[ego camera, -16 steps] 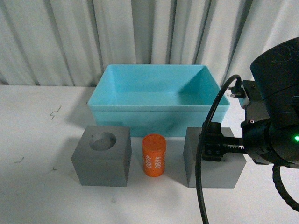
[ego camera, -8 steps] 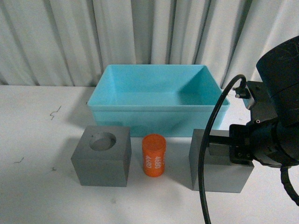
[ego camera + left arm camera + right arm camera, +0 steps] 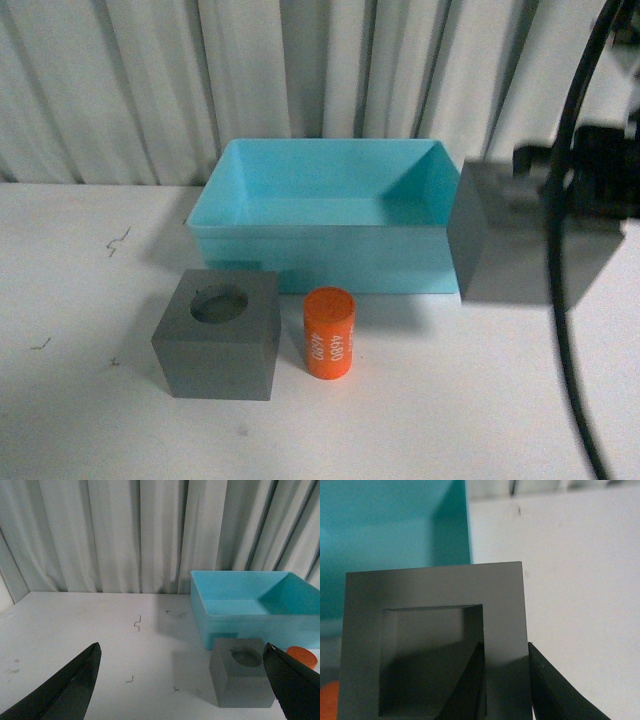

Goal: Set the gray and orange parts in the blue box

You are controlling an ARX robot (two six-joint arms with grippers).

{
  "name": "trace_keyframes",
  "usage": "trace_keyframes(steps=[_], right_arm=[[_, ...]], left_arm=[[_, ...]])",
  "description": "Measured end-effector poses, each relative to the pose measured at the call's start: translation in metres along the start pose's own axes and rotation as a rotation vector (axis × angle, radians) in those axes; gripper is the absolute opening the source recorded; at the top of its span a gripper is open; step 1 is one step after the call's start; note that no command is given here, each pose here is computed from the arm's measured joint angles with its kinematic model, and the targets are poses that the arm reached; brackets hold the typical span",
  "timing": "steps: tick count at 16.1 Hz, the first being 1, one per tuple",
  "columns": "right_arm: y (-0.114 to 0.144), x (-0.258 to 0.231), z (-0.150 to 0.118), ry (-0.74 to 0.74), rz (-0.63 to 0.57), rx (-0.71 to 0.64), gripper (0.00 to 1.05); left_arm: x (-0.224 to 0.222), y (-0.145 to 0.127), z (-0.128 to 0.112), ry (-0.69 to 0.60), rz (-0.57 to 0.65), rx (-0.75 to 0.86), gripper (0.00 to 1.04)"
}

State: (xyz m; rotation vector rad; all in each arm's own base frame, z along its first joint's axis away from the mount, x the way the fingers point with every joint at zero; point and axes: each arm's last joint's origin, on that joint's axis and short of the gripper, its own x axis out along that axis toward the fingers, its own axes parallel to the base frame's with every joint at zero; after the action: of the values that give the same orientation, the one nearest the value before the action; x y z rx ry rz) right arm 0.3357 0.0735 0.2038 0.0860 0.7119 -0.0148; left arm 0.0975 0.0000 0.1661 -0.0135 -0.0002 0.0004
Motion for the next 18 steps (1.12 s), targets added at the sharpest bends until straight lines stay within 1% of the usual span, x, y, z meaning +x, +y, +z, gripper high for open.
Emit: trace_keyframes(steps=[2, 3, 4, 5, 6, 8, 9, 10, 12, 13, 14, 15, 17, 18], right_arm=[[-0.004, -0.014, 0.058, -0.171, 0.017, -0.031, 0.19], [-0.005, -0.013, 0.081, -0.246, 0.037, -0.042, 0.19], [-0.006, -0.005, 0.106, -0.300, 0.025, -0.074, 0.19], [-0.005, 0.011, 0.122, -0.329, 0.040, -0.089, 0.19], [-0.002, 0.033, 0.131, -0.311, 0.041, -0.119, 0.19], [0.012, 0.076, 0.135, -0.252, 0.089, -0.143, 0.19], [0.023, 0.093, 0.135, -0.232, 0.118, -0.154, 0.19], [0.039, 0.104, 0.137, -0.228, 0.154, -0.163, 0.19], [0.067, 0.109, 0.143, -0.250, 0.214, -0.143, 0.19], [0.076, 0.108, 0.143, -0.254, 0.232, -0.120, 0.19], [0.078, 0.110, 0.140, -0.247, 0.228, -0.096, 0.19], [0.075, 0.115, 0.135, -0.231, 0.197, -0.061, 0.19], [0.063, 0.131, 0.118, -0.182, 0.136, -0.009, 0.19], [0.058, 0.139, 0.109, -0.152, 0.124, 0.018, 0.19]], left_arm=[[0.000, 0.000, 0.000, 0.000, 0.000, 0.000, 0.98], [0.000, 0.000, 0.000, 0.000, 0.000, 0.000, 0.98], [0.000, 0.000, 0.000, 0.000, 0.000, 0.000, 0.98], [0.000, 0.000, 0.000, 0.000, 0.000, 0.000, 0.98], [0.000, 0.000, 0.000, 0.000, 0.000, 0.000, 0.98], [0.000, 0.000, 0.000, 0.000, 0.000, 0.000, 0.98], [0.000, 0.000, 0.000, 0.000, 0.000, 0.000, 0.98], [0.000, 0.000, 0.000, 0.000, 0.000, 0.000, 0.98], [0.000, 0.000, 0.000, 0.000, 0.000, 0.000, 0.98], [0.000, 0.000, 0.000, 0.000, 0.000, 0.000, 0.98], [0.000, 0.000, 0.000, 0.000, 0.000, 0.000, 0.98], [0.000, 0.000, 0.000, 0.000, 0.000, 0.000, 0.98], [0.000, 0.000, 0.000, 0.000, 0.000, 0.000, 0.98], [0.000, 0.000, 0.000, 0.000, 0.000, 0.000, 0.98]])
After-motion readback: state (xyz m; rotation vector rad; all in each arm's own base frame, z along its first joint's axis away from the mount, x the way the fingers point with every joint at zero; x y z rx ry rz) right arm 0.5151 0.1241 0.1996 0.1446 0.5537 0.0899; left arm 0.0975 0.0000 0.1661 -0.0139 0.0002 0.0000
